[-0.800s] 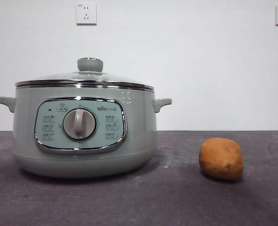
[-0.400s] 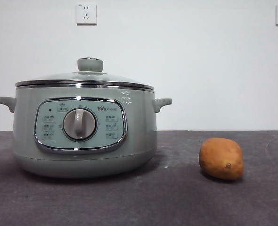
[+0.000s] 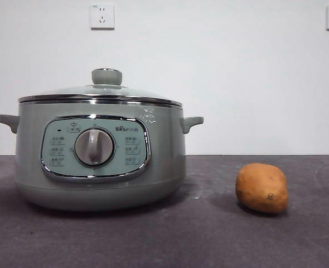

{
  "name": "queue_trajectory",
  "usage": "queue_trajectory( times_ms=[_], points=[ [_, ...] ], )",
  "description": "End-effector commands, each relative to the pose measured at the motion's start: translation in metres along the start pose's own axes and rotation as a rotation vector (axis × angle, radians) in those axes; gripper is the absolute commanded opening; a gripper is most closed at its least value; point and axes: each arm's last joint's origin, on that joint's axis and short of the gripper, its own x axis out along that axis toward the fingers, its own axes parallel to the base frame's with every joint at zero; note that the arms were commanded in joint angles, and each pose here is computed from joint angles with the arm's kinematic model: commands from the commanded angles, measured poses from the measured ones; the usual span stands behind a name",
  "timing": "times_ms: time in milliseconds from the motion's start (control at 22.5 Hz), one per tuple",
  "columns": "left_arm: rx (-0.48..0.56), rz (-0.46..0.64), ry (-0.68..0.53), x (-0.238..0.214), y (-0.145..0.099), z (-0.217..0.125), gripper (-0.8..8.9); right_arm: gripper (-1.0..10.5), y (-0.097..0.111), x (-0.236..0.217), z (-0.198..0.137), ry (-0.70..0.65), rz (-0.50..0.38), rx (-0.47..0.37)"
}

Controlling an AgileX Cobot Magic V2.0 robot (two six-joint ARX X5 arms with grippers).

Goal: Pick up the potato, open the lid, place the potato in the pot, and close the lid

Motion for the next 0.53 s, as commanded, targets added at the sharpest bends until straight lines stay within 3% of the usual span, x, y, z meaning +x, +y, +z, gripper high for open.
queue_trajectory(
  times_ms=[44, 89, 133, 178, 400, 533],
  points=[
    [0.025, -0.004, 0.013, 0.004, 0.002, 0.007, 1.76, 1.9, -0.001, 0.005, 0.004, 0.021, 0.026, -0.038],
    [0.023, -0.004, 0.015, 0.006, 0.003, 0.009, 3.22, 3.4, -0.002, 0.008, 0.004, 0.032, 0.024, -0.032],
    [0.021, -0.002, 0.017, 0.007, 0.004, 0.012, 3.91, 4.7, -0.003, 0.010, 0.005, 0.044, 0.022, -0.026],
    [0.020, -0.001, 0.017, 0.008, 0.005, 0.014, 3.90, 5.6, -0.005, 0.013, 0.005, 0.055, 0.020, -0.021],
    [0.069, -0.012, -0.041, 0.007, 0.000, 0.026, 3.75, 5.7, -0.006, 0.030, 0.006, 0.114, 0.004, 0.051],
    [0.086, -0.005, -0.062, 0.005, -0.002, 0.030, 3.76, 5.7, -0.002, 0.052, 0.004, 0.178, -0.107, 0.094]
  ],
)
